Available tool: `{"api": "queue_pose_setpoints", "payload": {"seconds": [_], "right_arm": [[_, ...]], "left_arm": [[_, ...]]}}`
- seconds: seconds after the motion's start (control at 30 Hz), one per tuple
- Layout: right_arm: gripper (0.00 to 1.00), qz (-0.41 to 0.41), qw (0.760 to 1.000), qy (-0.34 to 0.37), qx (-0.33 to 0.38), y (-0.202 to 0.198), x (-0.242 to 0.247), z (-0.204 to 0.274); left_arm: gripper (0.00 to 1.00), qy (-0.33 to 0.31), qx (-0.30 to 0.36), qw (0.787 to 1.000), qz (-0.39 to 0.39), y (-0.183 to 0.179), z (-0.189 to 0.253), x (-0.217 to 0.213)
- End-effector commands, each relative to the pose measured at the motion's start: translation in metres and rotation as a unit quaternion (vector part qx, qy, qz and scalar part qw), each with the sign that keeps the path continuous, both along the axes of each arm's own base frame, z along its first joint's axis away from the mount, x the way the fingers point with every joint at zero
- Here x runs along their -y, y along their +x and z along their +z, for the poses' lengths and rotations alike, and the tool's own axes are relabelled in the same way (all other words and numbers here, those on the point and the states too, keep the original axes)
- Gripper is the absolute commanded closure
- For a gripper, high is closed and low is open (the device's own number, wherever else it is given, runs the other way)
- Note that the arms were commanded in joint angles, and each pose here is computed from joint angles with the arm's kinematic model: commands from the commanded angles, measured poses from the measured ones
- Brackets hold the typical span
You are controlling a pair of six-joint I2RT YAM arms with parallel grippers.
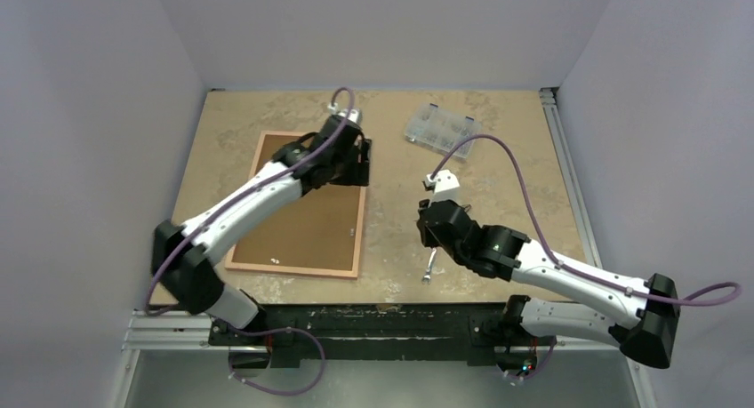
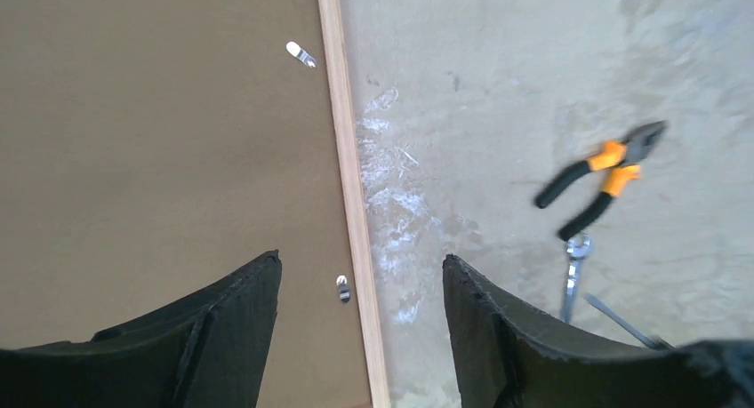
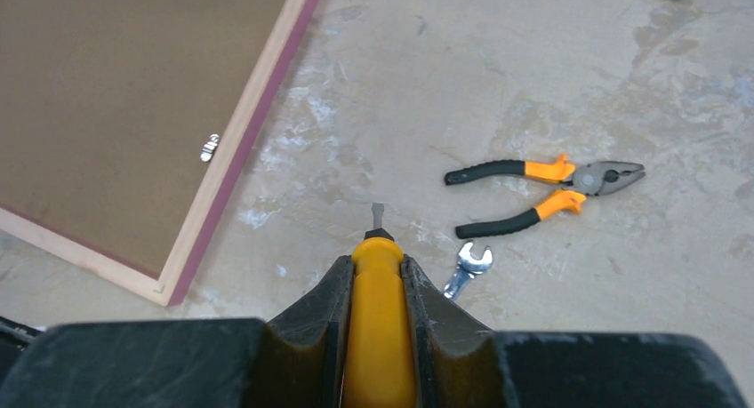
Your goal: Take the photo out of the frame
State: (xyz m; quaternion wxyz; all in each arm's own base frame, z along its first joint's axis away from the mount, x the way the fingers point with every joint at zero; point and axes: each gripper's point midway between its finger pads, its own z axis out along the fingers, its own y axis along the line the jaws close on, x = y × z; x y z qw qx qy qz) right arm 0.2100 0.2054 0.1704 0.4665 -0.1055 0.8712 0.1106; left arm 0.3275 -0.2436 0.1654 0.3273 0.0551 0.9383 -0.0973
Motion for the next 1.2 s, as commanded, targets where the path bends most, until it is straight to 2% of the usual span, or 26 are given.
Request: {"api": "queue_pose_setpoints", "payload": {"seconds": [0.0,0.13,0.23,0.37,0.5,0.67,0.8,0.97,1.07,1.17], "right_arm": [[1.0,0.043,0.998,0.046,0.018,0.011,-0.04,0.025],[1.0,0.092,0.992,0.078,0.027,0.018,-0.079,0.031],[1.0,0.147,0.984,0.098,0.016,0.018,-0.118,0.029],[1.0,0.214,0.97,0.119,-0.003,0.014,-0.172,0.026],[1.0,0.253,0.959,0.129,-0.007,0.006,-0.211,0.027],[1.0,0.28,0.948,0.149,-0.02,0.001,-0.243,0.025],[1.0,0.257,0.955,0.147,-0.011,0.008,-0.237,0.026],[1.0,0.182,0.978,0.096,0.025,0.032,-0.192,0.021],[1.0,0.139,0.985,0.103,0.021,0.054,-0.153,0.018],[1.0,0.164,0.978,0.126,0.004,0.063,-0.144,0.015]], "left_arm": [[0.34,0.005,0.093,0.995,0.019,-0.038,0.092,-0.071],[0.28,0.05,0.173,0.981,0.075,-0.084,0.141,-0.154],[0.27,0.068,0.211,0.969,0.109,-0.126,0.162,-0.204],[0.26,0.043,0.241,0.957,0.156,-0.17,0.17,-0.245],[0.25,0.013,0.247,0.949,0.194,-0.2,0.157,-0.27],[0.24,-0.01,0.233,0.95,0.206,-0.21,0.139,-0.271],[0.24,-0.007,0.212,0.957,0.198,-0.204,0.129,-0.261],[0.23,-0.016,0.21,0.962,0.175,-0.191,0.122,-0.244],[0.23,-0.017,0.205,0.963,0.172,-0.187,0.118,-0.239],[0.23,-0.017,0.205,0.962,0.176,-0.185,0.113,-0.239]]}}
